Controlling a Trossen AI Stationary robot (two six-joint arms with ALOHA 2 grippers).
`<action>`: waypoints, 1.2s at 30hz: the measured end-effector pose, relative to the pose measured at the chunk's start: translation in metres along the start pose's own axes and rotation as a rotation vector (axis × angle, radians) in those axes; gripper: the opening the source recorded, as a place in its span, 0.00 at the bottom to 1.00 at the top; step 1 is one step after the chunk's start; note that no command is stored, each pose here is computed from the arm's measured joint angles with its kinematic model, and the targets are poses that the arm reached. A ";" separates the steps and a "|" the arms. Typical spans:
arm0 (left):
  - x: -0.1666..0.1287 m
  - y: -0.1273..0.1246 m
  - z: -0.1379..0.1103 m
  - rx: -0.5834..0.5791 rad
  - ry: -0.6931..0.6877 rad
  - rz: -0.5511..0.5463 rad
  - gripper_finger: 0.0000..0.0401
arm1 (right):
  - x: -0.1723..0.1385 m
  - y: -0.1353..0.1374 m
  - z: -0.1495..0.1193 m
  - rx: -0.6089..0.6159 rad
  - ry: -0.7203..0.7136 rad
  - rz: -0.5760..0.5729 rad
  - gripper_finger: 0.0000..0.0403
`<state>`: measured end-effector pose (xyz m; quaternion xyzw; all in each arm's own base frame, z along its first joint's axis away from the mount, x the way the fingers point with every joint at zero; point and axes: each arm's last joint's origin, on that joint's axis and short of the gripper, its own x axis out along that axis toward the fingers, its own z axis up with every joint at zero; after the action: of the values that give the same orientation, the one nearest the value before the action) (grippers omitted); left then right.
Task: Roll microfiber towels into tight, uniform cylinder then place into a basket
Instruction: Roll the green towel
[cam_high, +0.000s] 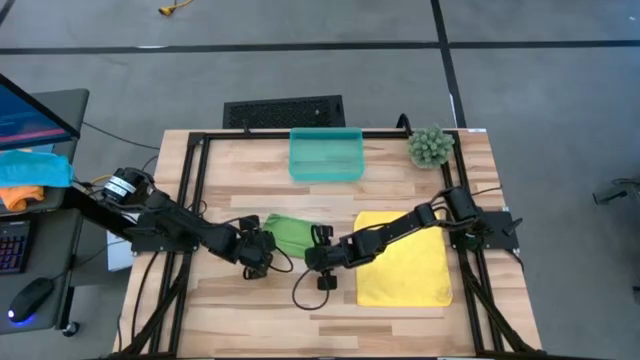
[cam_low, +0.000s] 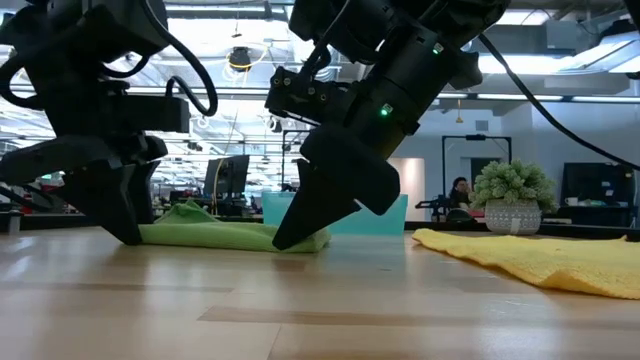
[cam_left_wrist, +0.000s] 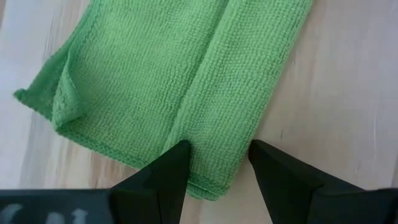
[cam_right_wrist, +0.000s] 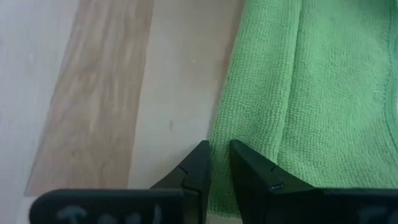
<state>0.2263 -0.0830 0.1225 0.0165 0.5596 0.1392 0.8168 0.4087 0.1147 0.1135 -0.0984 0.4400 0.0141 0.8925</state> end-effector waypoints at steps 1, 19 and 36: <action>0.000 0.000 0.000 -0.006 0.002 0.000 0.43 | 0.000 0.001 0.000 -0.002 0.000 0.001 0.20; 0.001 -0.001 0.000 -0.009 0.009 -0.029 0.43 | -0.020 0.006 0.014 -0.137 0.090 0.006 0.53; 0.001 -0.001 0.000 -0.007 0.012 -0.031 0.43 | -0.025 0.034 0.023 -0.382 0.038 -0.149 0.48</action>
<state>0.2266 -0.0841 0.1208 0.0042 0.5642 0.1286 0.8155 0.4077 0.1539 0.1416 -0.2984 0.4376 0.0295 0.8477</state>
